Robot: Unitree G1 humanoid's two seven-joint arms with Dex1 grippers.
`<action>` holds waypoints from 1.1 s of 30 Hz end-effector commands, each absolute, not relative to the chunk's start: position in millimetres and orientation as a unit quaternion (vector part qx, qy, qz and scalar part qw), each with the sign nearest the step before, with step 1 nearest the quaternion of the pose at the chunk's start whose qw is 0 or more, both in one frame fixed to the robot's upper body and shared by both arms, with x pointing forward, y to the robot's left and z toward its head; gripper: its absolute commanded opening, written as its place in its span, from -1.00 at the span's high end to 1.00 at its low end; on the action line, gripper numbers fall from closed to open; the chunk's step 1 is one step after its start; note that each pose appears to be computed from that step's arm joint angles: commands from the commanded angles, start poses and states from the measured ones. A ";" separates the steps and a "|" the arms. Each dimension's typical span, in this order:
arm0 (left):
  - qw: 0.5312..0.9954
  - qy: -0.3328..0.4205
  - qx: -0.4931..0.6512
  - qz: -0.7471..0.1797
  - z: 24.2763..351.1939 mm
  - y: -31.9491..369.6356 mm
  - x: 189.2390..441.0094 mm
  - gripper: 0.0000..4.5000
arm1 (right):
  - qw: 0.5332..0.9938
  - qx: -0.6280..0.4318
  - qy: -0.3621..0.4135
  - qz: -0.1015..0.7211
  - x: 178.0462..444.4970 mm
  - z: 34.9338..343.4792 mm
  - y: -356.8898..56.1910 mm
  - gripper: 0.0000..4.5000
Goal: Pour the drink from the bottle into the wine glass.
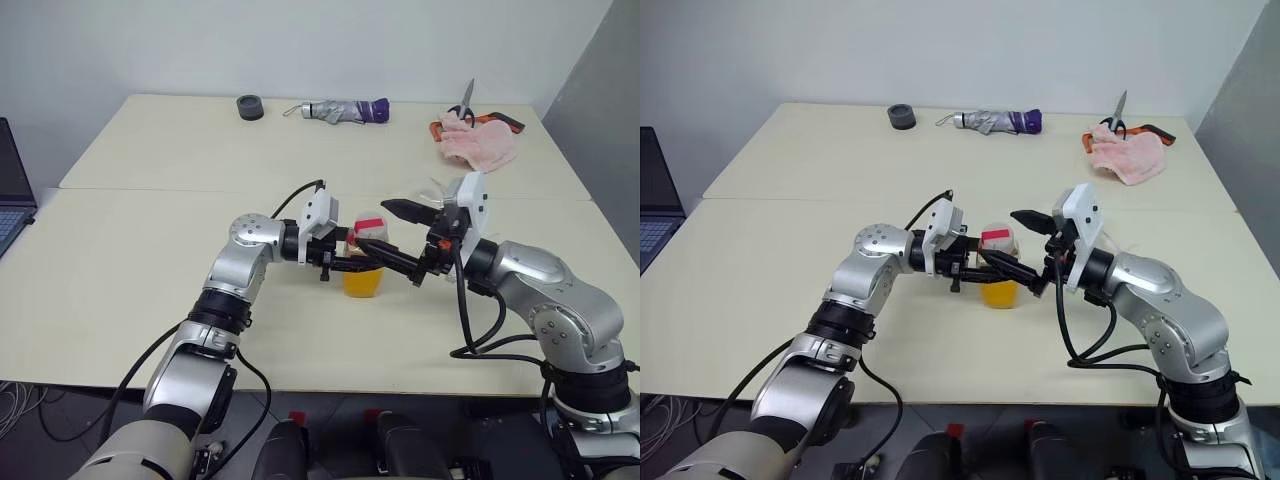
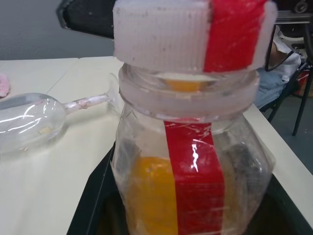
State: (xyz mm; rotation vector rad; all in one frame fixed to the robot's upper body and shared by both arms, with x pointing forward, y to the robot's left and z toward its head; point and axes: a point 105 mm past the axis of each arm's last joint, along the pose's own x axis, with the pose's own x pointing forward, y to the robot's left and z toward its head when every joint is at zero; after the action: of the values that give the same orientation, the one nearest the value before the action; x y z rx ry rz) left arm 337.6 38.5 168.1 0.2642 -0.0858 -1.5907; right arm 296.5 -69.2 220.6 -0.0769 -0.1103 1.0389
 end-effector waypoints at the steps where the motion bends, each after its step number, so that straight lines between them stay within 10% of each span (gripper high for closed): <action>1: 0.680 -0.075 0.124 -0.718 184.9 34.6 332.4 0.20 | 0.861 -0.052 -0.086 0.498 295.6 232.1 -66.0 -1.00; 28: 0.681 -0.073 0.129 -0.717 183.9 34.0 333.1 0.20 | 0.869 -0.061 -0.094 0.483 300.3 229.7 -64.5 -1.00; 33: 0.682 -0.072 0.130 -0.716 183.4 34.3 333.4 0.20 | 0.862 -0.052 -0.092 0.496 295.7 229.8 -62.0 -0.43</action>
State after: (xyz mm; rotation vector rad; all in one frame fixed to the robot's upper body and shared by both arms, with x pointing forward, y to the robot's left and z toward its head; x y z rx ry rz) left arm 338.6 38.5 168.1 0.2659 -0.0855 -1.5814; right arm 300.8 -62.3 220.3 -0.1082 -0.1545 1.0281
